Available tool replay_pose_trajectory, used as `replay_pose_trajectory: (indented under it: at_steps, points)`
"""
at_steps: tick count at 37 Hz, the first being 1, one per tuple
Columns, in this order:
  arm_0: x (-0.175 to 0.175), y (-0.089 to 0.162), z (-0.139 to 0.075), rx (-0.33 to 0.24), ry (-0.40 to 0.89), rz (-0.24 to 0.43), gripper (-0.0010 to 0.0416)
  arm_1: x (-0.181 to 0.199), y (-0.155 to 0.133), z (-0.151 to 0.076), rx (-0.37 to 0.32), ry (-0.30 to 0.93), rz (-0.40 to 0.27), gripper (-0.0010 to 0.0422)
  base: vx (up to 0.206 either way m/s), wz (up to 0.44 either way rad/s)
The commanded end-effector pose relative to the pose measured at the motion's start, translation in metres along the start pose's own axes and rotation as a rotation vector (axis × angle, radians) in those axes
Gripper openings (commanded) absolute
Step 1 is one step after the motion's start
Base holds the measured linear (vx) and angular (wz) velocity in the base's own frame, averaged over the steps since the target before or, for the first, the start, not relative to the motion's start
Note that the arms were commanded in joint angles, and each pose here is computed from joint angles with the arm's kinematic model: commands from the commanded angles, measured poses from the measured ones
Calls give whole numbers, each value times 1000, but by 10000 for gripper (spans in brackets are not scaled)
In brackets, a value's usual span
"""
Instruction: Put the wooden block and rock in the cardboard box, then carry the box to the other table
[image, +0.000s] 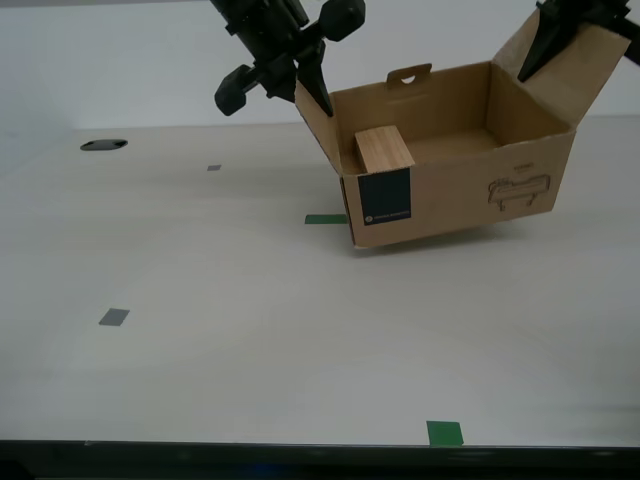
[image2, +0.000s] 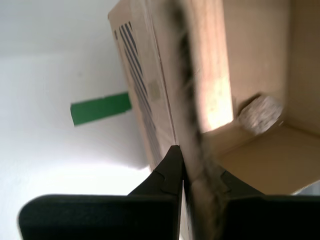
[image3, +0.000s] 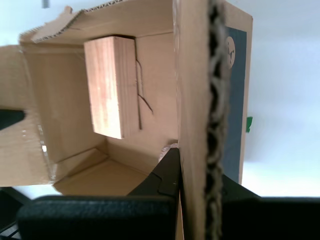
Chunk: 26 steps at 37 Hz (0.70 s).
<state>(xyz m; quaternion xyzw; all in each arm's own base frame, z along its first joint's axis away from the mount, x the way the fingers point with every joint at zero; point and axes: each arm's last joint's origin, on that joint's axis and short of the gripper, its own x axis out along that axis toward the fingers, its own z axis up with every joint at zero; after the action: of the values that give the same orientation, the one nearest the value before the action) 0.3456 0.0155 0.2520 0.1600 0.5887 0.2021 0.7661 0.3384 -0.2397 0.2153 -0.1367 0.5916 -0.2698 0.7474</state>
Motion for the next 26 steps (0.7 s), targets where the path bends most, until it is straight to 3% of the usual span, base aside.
replay_pose_trajectory:
  at_steps: [1,10,26]
  points:
    - [-19,11,-7,-12,-33,11,-1,-14,-7,-3,31,2,-14,-1,0,0]
    - [-46,27,-33,-9,-97,9,-1,-37,-18,-7,67,-15,-58,-1,0,0]
    - [-28,16,-89,40,-26,6,-1,-29,-40,-29,186,89,-76,-1,0,0]
